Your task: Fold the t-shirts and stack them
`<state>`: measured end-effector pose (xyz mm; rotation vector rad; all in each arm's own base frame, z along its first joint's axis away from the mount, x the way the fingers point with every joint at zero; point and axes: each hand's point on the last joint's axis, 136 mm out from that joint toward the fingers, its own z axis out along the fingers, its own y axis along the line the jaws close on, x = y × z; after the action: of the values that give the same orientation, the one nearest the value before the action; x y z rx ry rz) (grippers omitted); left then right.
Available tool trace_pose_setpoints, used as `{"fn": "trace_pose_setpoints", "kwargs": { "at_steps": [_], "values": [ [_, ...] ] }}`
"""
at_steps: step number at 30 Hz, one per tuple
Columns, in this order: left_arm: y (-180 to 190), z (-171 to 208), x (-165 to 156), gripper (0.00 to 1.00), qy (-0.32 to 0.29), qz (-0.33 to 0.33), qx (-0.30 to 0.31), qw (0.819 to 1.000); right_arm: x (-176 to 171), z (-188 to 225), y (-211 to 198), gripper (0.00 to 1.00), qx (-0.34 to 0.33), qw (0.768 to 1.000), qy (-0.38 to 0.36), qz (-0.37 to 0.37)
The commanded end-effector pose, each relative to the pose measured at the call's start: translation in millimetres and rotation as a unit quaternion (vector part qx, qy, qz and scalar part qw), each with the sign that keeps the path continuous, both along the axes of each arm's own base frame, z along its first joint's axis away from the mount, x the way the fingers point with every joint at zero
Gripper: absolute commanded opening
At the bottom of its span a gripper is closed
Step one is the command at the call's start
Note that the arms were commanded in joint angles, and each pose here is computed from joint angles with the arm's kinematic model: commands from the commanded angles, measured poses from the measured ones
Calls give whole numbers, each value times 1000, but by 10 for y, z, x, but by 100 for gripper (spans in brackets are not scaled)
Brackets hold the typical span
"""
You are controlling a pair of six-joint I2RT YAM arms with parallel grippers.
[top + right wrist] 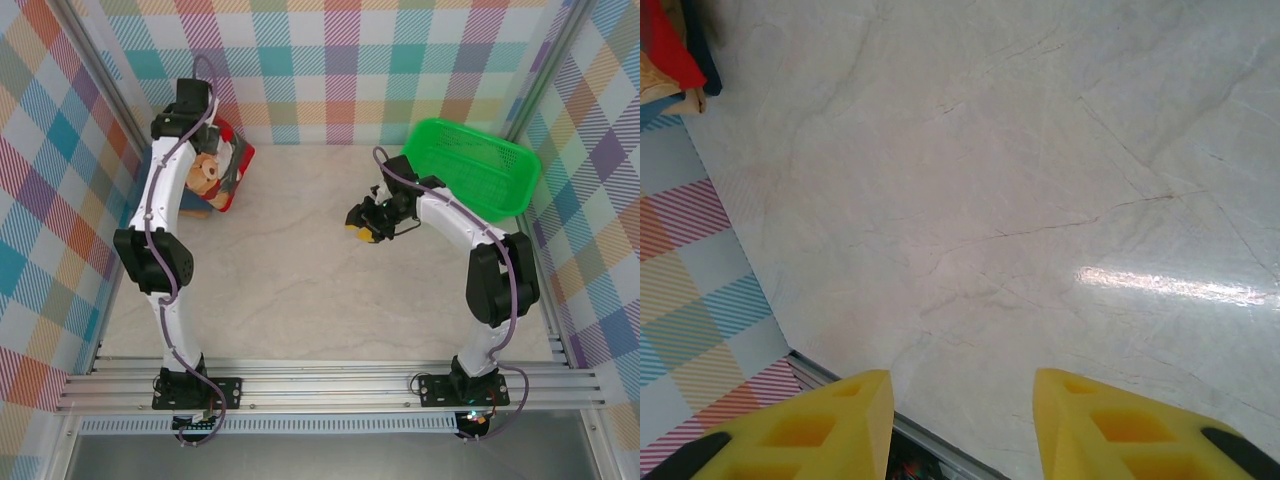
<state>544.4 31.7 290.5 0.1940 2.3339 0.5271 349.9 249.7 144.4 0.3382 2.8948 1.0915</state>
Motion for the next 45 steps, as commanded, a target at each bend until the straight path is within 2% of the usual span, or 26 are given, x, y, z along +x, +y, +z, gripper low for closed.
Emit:
{"fn": "trace_pose_setpoints", "kwargs": {
  "at_steps": [1,4,7,9,11,13,15,17,19,21,23,25,27,29,30,31,32,34,36,38,40,42,43,45],
  "values": [
    [533,348,125,0,-64,49,23,996,-85,64,28,41,13,1000,2,10],
    [838,177,250,0,-64,68,21,995,-113,36,26,41,13,1000,9,11],
    [1051,-240,349,1,-30,72,-3,997,-156,-10,0,41,8,1000,18,10],
    [1374,-524,327,43,-11,132,19,991,-190,-40,-26,41,3,1000,23,7],
    [1714,-630,232,59,-8,206,36,978,-240,-73,-60,41,-3,1000,28,3],
    [1894,-559,165,67,-41,264,4,964,-298,-96,-97,41,-8,999,31,-1],
    [1909,-338,165,67,-87,301,-12,949,-350,-133,-132,42,-12,999,35,-6],
    [1823,-148,156,67,-129,330,-54,934,-372,-176,-146,42,-14,999,40,-8],
    [1664,-62,107,67,-153,351,-122,916,-364,-212,-143,41,-15,999,44,-9],
    [1443,-134,61,67,-145,353,-202,902,-327,-214,-122,41,-14,999,43,-9],
    [1215,-265,-19,67,-130,359,-296,876,-273,-198,-100,41,-12,999,38,-7],
    [988,-373,-202,66,-114,388,-390,827,-217,-144,-73,41,-6,1000,28,-2],
    [735,-418,-336,65,-105,388,-457,794,-164,-84,-93,41,-6,1000,13,-2],
    [543,-342,-525,65,-125,377,-490,776,-87,4,-191,43,-12,1000,-19,-11],
    [466,-314,-650,72,-138,372,-494,773,-54,63,-266,45,-21,999,-40,-18],
    [413,-282,-765,89,-147,365,-497,773,-15,122,-356,59,-35,997,-66,-26],
    [331,-215,-876,100,-162,344,-499,779,14,205,-444,100,-49,994,-94,-32],
    [135,-151,-1034,100,-183,282,-503,796,34,314,-660,100,-95,985,-132,-53],
    [24,-138,-1295,100,-203,247,-501,805,37,486,-880,100,-139,969,-189,-74],
    [-5,-201,-1584,100,-213,233,-475,821,10,637,-1067,100,-171,952,-237,-91],
    [100,-362,-1895,100,-202,262,-434,838,-50,691,-1325,100,-225,934,-251,-118],
    [337,-528,-2251,100,-197,325,-363,851,-111,678,-1724,100,-303,903,-249,-174],
    [448,-589,-2396,100,-203,351,-331,852,-146,641,-1832,100,-323,894,-254,-178],
    [586,-629,-2646,100,-234,355,-279,861,-218,555,-1992,100,-338,880,-281,-179]
  ]
}}
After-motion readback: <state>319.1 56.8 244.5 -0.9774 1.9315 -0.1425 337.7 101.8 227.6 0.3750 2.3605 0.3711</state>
